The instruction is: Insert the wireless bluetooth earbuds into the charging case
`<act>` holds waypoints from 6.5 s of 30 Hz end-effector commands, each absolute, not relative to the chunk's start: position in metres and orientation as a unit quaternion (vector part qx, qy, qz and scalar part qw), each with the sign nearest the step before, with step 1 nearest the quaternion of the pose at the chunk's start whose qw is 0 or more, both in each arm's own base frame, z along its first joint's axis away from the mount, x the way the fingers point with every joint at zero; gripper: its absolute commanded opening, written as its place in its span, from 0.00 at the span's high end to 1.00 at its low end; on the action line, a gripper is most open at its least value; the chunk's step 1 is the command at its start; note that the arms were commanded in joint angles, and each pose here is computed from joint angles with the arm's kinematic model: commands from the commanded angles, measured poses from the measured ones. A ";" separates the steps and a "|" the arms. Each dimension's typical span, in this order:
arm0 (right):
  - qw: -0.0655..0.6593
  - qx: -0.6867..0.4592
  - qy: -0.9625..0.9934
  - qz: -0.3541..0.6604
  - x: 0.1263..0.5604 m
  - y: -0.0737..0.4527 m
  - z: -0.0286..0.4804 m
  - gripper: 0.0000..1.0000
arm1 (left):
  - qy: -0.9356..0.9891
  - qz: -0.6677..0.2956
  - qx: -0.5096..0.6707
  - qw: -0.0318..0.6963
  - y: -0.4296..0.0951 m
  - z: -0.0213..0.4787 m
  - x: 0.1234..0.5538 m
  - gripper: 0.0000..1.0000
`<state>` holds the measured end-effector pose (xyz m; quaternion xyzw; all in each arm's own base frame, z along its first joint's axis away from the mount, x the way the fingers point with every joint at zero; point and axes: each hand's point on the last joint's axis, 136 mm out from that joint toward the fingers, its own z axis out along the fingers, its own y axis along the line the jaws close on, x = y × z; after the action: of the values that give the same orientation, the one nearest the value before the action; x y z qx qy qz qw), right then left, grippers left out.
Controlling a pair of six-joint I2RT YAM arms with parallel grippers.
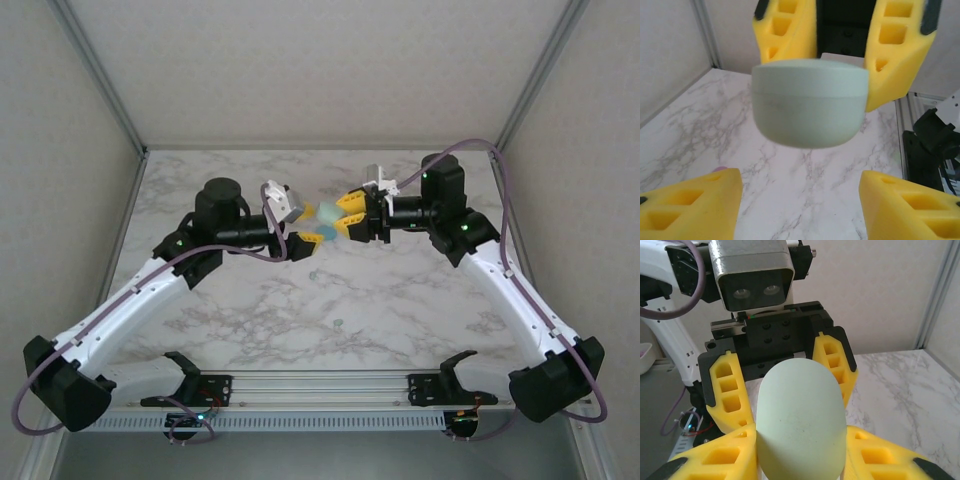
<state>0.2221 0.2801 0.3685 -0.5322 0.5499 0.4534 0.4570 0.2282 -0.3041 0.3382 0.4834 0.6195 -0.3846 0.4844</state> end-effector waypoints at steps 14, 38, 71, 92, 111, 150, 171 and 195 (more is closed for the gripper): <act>0.463 -0.562 0.522 0.444 0.215 0.284 0.371 0.69 | 0.577 -0.435 0.503 0.474 -0.315 0.369 0.217 0.45; 0.466 -0.565 0.527 0.431 0.218 0.287 0.362 0.68 | 0.582 -0.443 0.503 0.460 -0.318 0.367 0.218 0.55; 0.464 -0.416 0.646 0.441 0.264 0.275 0.378 0.38 | 0.558 -0.411 0.499 0.520 -0.307 0.366 0.218 0.78; 0.452 -0.360 0.687 0.442 0.249 0.258 0.396 0.25 | 0.593 -0.414 0.343 0.600 -0.293 0.373 0.262 0.80; 0.097 -0.117 0.739 0.656 0.265 0.313 0.390 0.34 | 0.547 -0.362 0.369 0.658 -0.290 0.390 0.266 0.79; 0.089 -0.051 0.679 0.727 0.270 0.320 0.397 0.95 | 0.556 -0.400 0.342 0.644 -0.292 0.396 0.274 0.56; 0.085 -0.047 0.671 0.735 0.271 0.323 0.399 0.94 | 0.559 -0.402 0.333 0.645 -0.292 0.395 0.277 0.51; 0.083 -0.052 0.668 0.738 0.268 0.324 0.402 0.94 | 0.559 -0.399 0.349 0.637 -0.295 0.394 0.275 0.51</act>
<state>0.2753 0.3247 0.3862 -0.0298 0.6844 0.7253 0.0674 0.2789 -0.2928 0.3799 0.3369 0.5751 -0.3944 0.6327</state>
